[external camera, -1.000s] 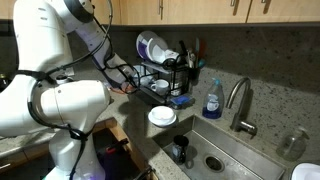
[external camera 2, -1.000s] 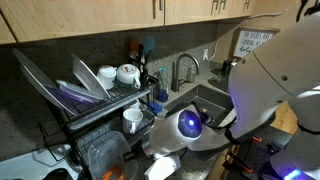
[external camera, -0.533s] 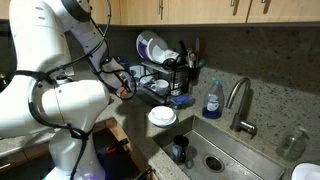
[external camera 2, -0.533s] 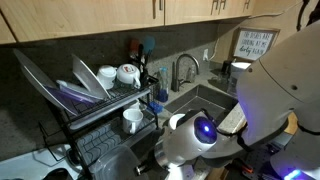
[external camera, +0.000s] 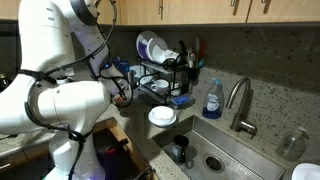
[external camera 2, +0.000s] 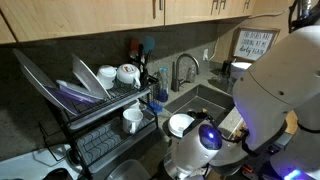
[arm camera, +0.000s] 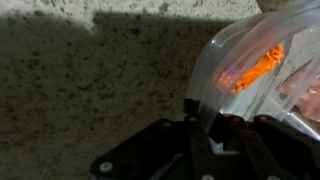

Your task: Put the white cup upright on the bottom rack, then remove the lid from the bottom rack

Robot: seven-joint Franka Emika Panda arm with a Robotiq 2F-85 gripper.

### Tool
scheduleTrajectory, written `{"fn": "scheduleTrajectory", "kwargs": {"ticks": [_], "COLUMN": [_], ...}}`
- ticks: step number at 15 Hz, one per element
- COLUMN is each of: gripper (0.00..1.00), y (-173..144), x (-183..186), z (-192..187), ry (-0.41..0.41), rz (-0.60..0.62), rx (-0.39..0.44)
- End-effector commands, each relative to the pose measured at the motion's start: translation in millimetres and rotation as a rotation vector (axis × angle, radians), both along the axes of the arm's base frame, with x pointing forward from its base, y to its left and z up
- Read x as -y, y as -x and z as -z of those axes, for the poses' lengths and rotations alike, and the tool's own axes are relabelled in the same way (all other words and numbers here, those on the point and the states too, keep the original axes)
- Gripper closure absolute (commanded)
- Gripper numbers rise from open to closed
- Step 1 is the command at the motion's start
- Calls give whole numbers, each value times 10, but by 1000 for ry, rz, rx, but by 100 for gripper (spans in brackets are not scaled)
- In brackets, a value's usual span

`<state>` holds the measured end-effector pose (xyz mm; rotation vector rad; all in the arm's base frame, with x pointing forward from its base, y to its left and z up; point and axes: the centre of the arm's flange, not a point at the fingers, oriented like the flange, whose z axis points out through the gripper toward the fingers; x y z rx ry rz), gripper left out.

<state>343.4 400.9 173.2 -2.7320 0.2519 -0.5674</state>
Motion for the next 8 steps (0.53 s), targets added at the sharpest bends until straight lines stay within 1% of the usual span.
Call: {"fn": "scheduleTrajectory", "kwargs": {"ticks": [1, 2, 3, 4, 6, 8], "gripper": [97, 96, 91, 67, 63, 49], "y": [-87, -107, -129, -154, -197, -201], "x": [112, 133, 153, 179, 221, 232], "z": [-18, -12, -10, -14, -27, -67], "ry": [-41, -40, -41, -44, -46, -45], "rz": [1, 3, 10, 15, 23, 31], "rx": [-51, -56, -60, -62, -63, -67]}}
